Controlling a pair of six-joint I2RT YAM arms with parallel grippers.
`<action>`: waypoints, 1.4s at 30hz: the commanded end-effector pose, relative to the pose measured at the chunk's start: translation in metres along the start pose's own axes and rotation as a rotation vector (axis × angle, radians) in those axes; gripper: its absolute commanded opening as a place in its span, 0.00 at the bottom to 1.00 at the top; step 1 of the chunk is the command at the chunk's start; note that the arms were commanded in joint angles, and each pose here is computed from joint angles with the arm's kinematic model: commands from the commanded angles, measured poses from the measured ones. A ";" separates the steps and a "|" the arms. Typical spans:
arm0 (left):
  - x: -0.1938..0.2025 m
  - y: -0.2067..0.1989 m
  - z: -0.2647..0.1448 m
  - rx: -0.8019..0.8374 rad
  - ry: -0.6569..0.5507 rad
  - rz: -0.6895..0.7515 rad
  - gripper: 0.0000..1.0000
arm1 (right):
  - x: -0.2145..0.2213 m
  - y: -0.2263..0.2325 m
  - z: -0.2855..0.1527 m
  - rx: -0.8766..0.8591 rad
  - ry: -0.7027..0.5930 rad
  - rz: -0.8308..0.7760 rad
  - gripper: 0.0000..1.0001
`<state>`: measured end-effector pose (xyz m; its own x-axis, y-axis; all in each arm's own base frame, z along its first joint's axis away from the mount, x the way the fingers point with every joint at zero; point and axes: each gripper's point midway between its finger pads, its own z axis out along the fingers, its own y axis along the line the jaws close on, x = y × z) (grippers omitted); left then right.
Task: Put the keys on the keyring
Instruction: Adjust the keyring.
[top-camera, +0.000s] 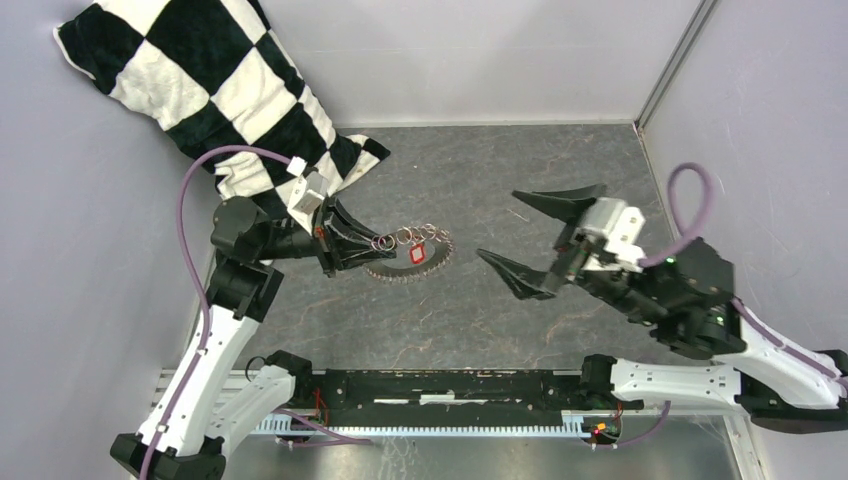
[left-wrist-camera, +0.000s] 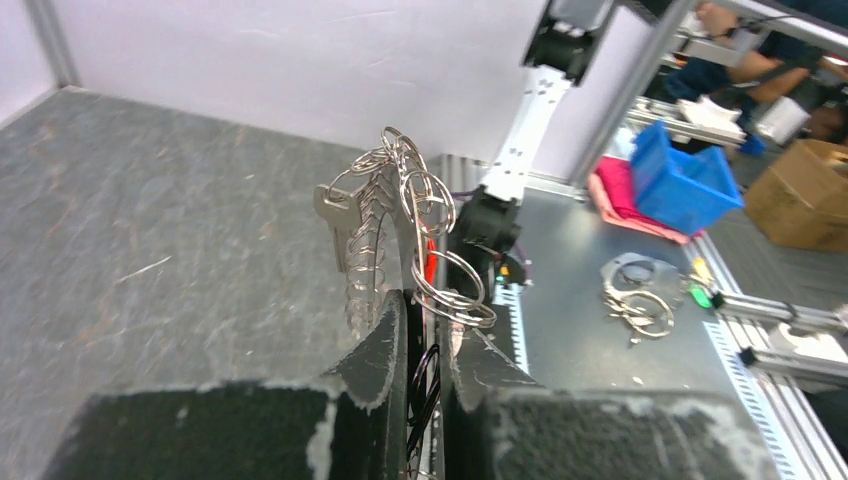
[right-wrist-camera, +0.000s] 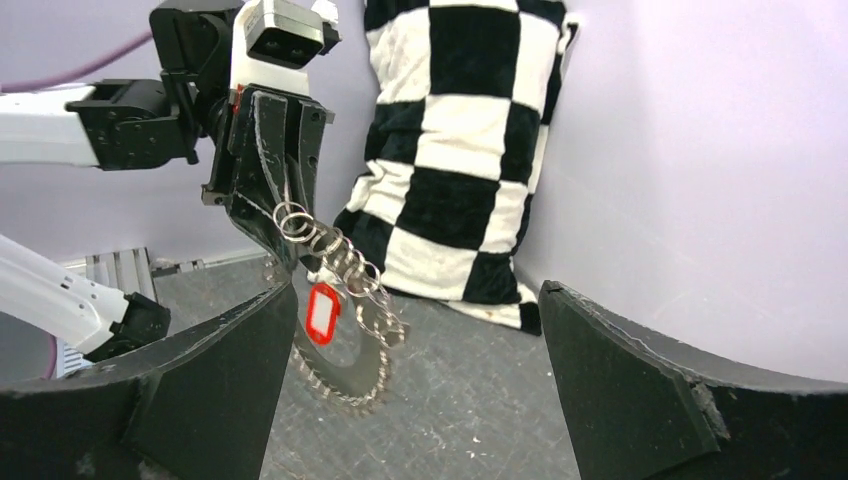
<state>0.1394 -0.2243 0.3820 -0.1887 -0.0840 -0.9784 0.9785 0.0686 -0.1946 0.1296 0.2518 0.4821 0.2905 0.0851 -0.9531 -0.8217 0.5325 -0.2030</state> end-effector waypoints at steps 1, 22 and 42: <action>-0.046 -0.046 -0.002 0.174 -0.039 0.075 0.02 | 0.011 0.008 -0.016 -0.067 0.003 -0.055 0.98; -0.080 -0.045 -0.001 0.065 -0.164 0.176 0.02 | -0.005 0.048 0.002 -0.224 -0.170 0.057 0.67; -0.080 -0.044 -0.007 -0.006 -0.175 0.196 0.02 | 0.043 0.072 0.059 -0.171 -0.139 0.113 0.50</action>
<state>0.1197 -0.2189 0.4475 -0.0739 -0.2078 -0.9754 0.9923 0.0820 -0.0927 0.1097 0.3497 0.4065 0.2079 0.1516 -0.9663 -0.9352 0.3204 -0.1509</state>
